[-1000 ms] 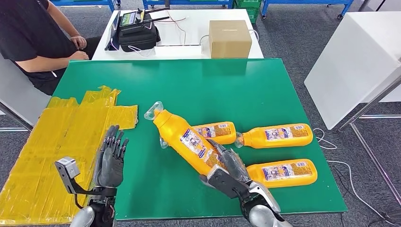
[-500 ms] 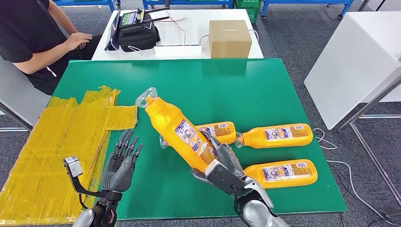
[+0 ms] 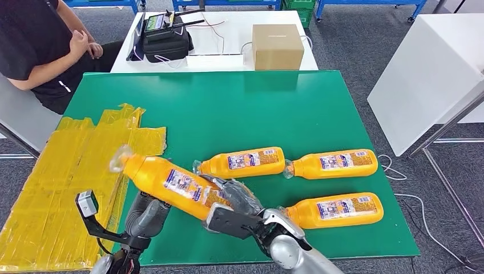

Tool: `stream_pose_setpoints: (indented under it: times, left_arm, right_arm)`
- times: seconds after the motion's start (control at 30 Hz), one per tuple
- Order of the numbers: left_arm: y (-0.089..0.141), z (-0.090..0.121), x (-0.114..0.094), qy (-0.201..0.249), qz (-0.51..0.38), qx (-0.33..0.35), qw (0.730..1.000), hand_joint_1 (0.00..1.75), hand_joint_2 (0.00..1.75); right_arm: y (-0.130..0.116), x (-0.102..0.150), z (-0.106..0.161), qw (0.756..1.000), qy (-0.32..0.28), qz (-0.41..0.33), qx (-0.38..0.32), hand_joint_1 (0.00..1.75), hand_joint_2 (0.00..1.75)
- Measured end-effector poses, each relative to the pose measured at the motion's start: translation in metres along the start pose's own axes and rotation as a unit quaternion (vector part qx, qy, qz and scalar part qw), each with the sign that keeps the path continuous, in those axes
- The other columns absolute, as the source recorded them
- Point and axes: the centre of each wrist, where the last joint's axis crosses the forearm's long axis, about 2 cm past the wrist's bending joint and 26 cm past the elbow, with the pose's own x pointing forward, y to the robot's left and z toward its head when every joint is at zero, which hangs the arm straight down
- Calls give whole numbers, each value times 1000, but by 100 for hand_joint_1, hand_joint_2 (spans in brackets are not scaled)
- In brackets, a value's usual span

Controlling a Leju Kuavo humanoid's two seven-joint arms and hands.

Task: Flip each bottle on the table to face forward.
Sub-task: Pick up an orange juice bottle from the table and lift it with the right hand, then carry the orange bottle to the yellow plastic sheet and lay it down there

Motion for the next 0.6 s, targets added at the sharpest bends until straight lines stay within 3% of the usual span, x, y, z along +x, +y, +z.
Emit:
stream_pose_setpoints:
  times: [0.27, 0.6]
  left_arm:
    - [3, 1, 2, 1, 3, -2, 1000, 0, 175]
    - [6, 3, 4, 1, 2, 0, 1000, 0, 175]
  right_arm:
    - [-4, 10, -21, 995, -11, 33, 98, 175, 175]
    - [-3, 15, -30, 991, -14, 52, 124, 175, 175]
